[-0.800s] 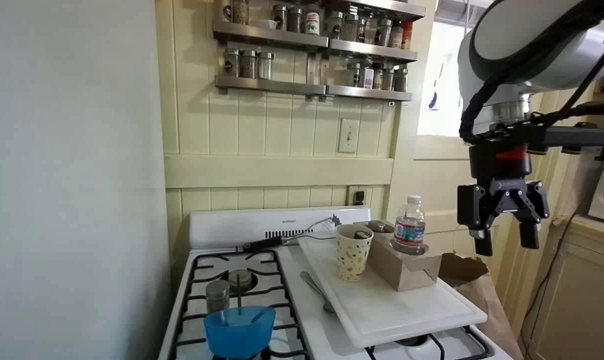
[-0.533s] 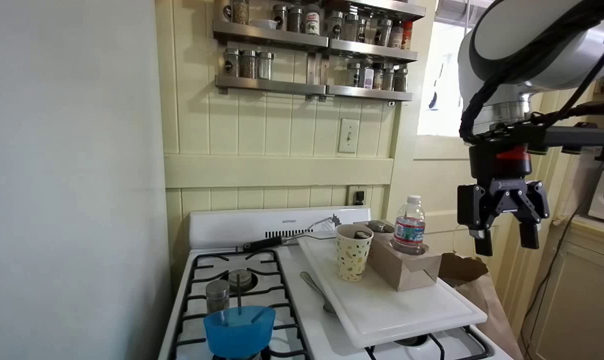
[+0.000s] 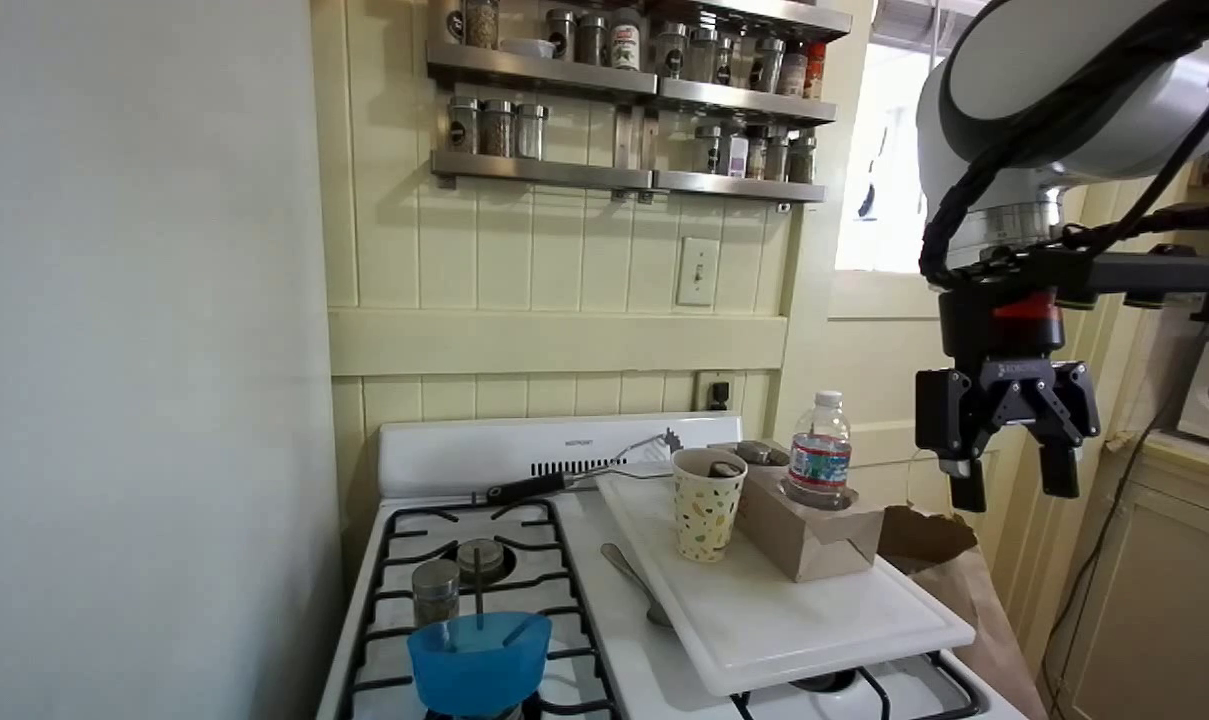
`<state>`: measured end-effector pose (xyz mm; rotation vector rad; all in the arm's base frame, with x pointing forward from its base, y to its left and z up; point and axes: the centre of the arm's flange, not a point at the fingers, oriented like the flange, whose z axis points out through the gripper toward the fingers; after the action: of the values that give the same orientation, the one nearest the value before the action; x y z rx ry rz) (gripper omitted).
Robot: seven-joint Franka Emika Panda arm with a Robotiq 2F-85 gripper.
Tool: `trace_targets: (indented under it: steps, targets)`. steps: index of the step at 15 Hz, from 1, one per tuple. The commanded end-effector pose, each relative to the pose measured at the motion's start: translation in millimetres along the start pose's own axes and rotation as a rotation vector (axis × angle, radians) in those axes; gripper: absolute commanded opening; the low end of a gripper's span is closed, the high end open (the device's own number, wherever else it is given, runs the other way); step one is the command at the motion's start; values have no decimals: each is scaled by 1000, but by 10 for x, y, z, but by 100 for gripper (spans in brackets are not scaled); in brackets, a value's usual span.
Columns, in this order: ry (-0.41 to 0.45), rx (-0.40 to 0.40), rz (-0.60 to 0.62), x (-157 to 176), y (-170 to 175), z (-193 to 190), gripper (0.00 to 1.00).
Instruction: Remove the black container from the coffee cup and place it on the tray.
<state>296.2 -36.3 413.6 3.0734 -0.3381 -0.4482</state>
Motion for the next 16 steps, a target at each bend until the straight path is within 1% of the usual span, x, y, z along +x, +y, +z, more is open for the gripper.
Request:
trace_targets:
  steps: [1, 6, 7, 11, 14, 15, 16]
  targets:
    - [0, 0, 0, 0, 0, 0, 100]
    - [0, 0, 0, 0, 0, 0, 100]
    - [88, -30, -87, 55, -9, -111, 100]
    - [190, -103, -268, 302, -206, -582, 100]
    - [293, -98, -415, 468, -505, -904, 100]
    - [324, -64, -464, 523, -579, -989, 100]
    - [300, -93, -376, 321, -452, -859, 100]
